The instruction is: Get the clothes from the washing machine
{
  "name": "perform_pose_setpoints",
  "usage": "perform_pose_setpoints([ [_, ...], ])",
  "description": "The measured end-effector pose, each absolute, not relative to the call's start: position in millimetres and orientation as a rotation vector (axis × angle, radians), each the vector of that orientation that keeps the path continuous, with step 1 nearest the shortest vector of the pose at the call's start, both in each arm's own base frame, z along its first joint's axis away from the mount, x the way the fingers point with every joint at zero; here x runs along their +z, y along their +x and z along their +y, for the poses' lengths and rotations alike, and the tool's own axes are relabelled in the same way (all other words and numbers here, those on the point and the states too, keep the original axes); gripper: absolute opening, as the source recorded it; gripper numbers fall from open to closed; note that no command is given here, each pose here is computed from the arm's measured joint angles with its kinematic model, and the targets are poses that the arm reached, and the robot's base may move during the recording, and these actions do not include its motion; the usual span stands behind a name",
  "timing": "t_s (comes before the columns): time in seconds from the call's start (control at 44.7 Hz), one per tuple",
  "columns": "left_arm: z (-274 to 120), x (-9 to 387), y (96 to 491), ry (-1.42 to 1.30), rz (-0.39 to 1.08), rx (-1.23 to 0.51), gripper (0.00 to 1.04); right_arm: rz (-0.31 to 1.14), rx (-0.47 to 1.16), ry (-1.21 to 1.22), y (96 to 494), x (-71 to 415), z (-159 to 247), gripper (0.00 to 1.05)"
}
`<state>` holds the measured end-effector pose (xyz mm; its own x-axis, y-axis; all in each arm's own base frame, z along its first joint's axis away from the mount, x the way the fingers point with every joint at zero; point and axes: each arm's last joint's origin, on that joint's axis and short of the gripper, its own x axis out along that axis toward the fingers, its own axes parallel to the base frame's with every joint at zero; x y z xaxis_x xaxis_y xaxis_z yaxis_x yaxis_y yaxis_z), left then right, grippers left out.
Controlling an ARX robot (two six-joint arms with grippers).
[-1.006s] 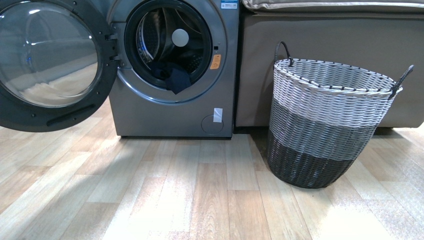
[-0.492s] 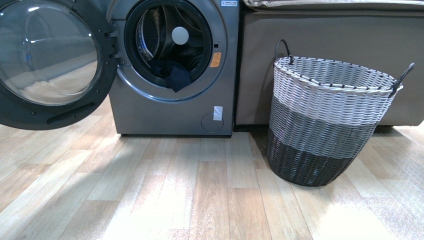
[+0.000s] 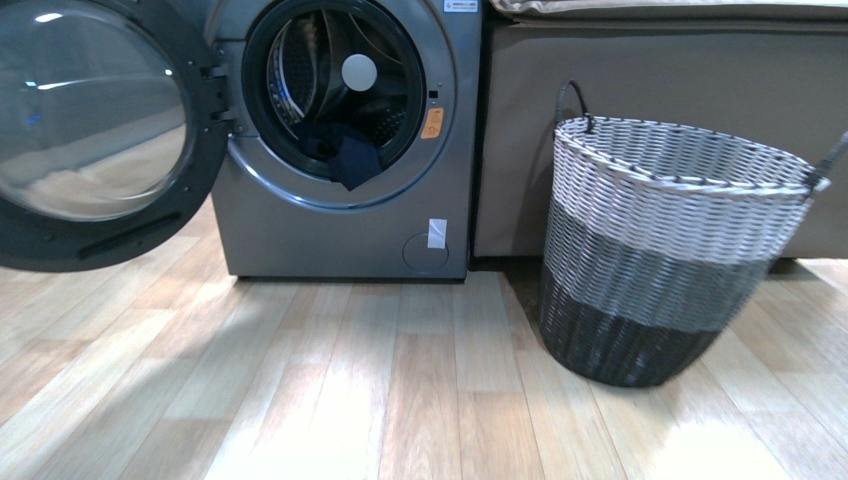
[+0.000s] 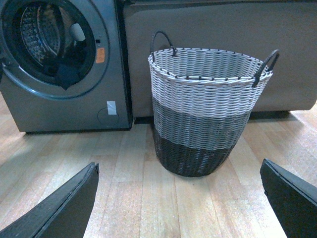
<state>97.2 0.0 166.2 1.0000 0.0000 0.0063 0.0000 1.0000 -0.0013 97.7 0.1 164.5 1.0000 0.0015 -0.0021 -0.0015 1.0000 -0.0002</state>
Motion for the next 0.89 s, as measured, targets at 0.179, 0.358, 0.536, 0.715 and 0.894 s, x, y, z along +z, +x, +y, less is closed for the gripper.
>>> perform_pose_setpoints([
  [0.179, 0.0, 166.2, 97.2, -0.002, -0.006, 0.0, 0.98, 0.002, 0.001, -0.001, 97.7, 164.6, 0.0, 0.97],
  [0.358, 0.0, 166.2, 97.2, -0.001, -0.006, 0.0, 0.98, 0.002, 0.002, -0.001, 97.7, 164.6, 0.1, 0.97],
  [0.536, 0.1, 166.2, 97.2, -0.002, -0.006, 0.005, 0.98, 0.001, 0.006, -0.001, 97.7, 164.7, 0.2, 0.97],
  [0.715, 0.0, 166.3, 97.1, -0.001, -0.007, 0.0, 0.98, 0.001, 0.002, 0.0, 97.7, 164.7, 0.1, 0.97],
  [0.894, 0.0, 166.2, 97.2, -0.001, -0.006, 0.0, 0.98, 0.001, 0.001, -0.001, 97.7, 164.7, 0.1, 0.97],
])
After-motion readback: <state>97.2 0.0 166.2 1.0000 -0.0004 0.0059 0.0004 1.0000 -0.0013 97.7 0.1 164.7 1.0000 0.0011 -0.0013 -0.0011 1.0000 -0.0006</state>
